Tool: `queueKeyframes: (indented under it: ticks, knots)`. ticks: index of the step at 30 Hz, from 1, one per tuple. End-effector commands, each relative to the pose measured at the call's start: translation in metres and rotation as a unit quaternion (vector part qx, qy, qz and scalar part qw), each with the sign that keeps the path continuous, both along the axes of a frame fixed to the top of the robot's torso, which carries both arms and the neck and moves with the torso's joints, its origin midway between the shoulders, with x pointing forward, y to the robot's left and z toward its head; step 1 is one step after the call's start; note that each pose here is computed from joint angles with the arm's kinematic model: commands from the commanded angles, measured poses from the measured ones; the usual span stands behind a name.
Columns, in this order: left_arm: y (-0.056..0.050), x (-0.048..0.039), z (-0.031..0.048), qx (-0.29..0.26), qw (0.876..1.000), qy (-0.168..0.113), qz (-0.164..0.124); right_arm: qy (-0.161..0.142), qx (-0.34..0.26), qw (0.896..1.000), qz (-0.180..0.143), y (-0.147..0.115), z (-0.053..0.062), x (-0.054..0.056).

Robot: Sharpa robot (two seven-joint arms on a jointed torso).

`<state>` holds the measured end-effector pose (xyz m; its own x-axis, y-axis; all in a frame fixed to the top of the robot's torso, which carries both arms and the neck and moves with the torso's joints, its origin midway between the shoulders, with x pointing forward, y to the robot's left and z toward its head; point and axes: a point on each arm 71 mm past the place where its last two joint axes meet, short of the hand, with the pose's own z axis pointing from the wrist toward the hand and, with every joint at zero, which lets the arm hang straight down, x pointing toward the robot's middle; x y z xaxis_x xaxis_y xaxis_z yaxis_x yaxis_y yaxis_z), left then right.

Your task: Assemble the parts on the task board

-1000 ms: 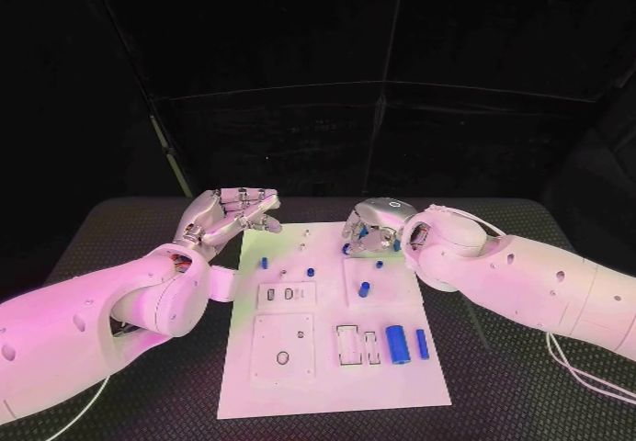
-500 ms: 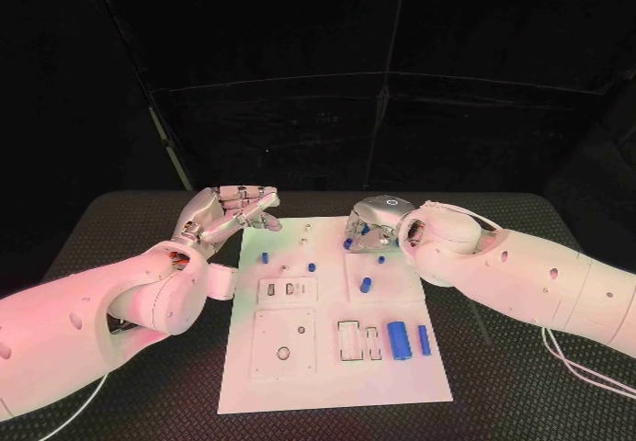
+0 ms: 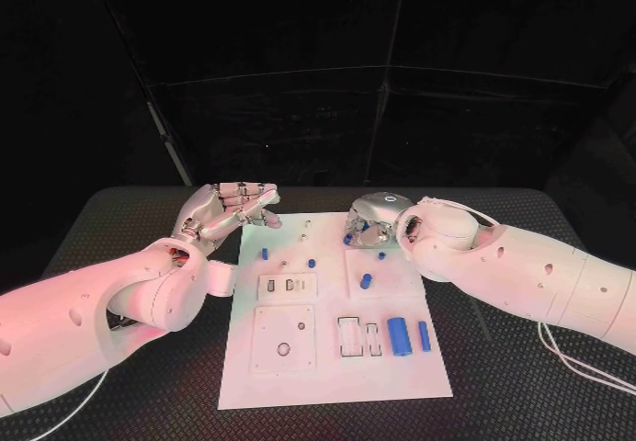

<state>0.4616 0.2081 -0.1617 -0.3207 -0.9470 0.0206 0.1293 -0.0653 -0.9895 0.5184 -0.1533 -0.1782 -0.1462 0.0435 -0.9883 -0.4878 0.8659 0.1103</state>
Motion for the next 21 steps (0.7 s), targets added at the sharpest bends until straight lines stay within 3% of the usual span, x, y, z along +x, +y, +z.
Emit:
queueKeyframes:
  ticks: [1,21]
  knots:
    - [-0.0019,-0.0006,0.0014,-0.001,1.0,-0.003,-0.009,0.003,-0.008,1.0,0.004,0.0024,0.0005,0.0004]
    - [-0.0006,-0.0006,0.0013,0.0,1.0,-0.002,-0.008,0.019,-0.013,1.0,0.006,0.0067,-0.0035,0.0037]
